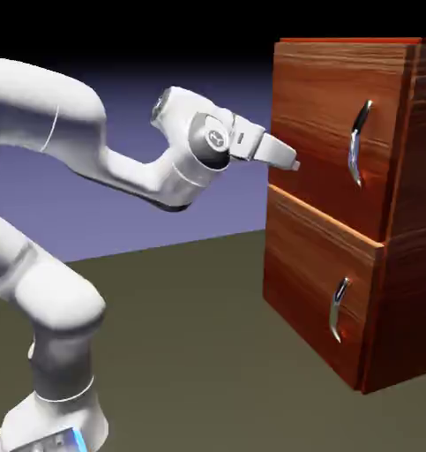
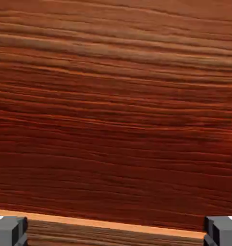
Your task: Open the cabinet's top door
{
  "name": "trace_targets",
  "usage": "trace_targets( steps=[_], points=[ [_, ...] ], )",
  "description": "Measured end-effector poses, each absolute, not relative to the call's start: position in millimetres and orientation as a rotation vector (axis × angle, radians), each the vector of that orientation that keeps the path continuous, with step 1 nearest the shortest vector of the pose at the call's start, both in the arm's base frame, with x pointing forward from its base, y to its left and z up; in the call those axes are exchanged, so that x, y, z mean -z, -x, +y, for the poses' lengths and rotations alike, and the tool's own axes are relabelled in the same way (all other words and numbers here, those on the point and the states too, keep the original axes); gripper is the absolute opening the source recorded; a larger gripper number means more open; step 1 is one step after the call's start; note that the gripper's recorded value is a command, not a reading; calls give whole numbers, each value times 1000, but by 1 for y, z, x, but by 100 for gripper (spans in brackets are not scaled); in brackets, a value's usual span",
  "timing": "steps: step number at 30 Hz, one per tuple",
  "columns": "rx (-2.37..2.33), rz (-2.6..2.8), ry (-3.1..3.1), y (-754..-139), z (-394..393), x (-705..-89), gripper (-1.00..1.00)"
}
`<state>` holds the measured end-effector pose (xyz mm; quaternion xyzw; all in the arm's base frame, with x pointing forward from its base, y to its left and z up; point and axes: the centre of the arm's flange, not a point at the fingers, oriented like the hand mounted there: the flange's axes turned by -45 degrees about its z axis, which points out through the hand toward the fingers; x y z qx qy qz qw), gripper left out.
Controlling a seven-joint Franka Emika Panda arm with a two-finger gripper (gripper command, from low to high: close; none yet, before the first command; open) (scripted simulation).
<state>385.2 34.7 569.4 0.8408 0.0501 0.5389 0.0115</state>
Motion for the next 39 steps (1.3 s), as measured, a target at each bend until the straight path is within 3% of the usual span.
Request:
trace_targets(
  steps=[23, 39],
  points=[
    [-2071, 79, -2360, -400, -26, -580, 0],
    [-2245, 50, -2247, -455, -75, -562, 0]
  ],
)
